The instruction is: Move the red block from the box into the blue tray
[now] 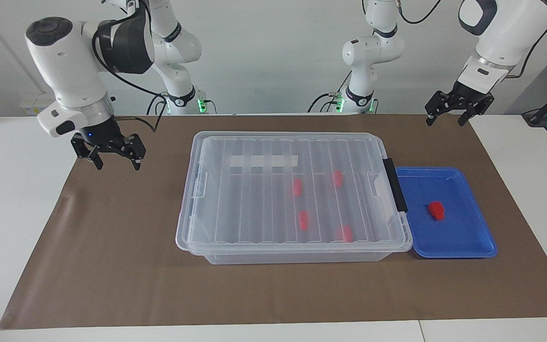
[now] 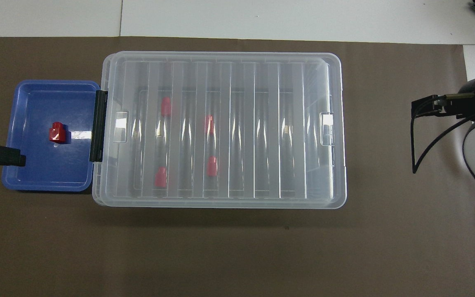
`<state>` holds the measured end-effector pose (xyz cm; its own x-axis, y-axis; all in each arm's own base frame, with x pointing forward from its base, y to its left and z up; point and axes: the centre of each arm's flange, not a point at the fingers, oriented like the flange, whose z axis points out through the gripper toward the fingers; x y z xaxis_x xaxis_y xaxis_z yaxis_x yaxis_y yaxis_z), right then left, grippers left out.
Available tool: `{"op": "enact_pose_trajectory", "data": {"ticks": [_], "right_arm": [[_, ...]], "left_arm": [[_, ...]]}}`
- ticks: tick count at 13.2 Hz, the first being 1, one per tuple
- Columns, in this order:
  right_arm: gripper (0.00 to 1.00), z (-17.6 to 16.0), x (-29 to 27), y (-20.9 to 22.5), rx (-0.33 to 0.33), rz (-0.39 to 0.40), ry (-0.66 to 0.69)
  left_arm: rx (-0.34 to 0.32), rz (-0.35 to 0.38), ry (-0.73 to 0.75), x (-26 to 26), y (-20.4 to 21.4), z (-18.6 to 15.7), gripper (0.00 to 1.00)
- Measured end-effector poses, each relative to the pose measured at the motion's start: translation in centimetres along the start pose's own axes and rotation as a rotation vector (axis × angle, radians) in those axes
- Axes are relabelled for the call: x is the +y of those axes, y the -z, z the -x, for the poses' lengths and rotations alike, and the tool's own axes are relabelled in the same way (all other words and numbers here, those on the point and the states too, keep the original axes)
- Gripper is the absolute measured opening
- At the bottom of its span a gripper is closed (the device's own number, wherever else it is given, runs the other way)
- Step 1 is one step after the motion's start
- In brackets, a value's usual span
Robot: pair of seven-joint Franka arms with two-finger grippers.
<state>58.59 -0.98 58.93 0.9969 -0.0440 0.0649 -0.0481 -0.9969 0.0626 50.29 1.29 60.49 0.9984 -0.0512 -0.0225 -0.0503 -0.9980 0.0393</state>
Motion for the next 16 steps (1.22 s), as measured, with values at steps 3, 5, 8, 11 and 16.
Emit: {"op": "enact_pose_trajectory", "data": {"ticks": [3, 5, 8, 11, 16], "right_arm": [[1.0, 2.5, 0.7, 3.5, -0.086, -0.012, -0.017], [1.0, 3.7, 1.0, 4.2, -0.129, -0.062, -0.05], [1.0, 3.9, 2.3, 4.6, -0.129, -0.074, -0.077], [1.0, 3.9, 2.0, 4.6, -0.125, -0.002, -0.053], [1.0, 3.9, 1.0, 4.7, -0.124, -0.012, -0.037]], "left_arm": [[-0.015, -0.003, 0.024, 0.6, 1.7, 1.3, 1.0], [0.004, -0.008, 0.045, 1.3, 2.4, 1.7, 1.0], [0.005, -0.008, 0.048, 1.3, 0.3, 1.0, 1.0], [-0.025, 0.003, 0.046, 0.9, -1.4, -0.7, 1.0], [-0.077, -0.003, 0.032, 1.3, -0.4, -4.1, 1.0]]}}
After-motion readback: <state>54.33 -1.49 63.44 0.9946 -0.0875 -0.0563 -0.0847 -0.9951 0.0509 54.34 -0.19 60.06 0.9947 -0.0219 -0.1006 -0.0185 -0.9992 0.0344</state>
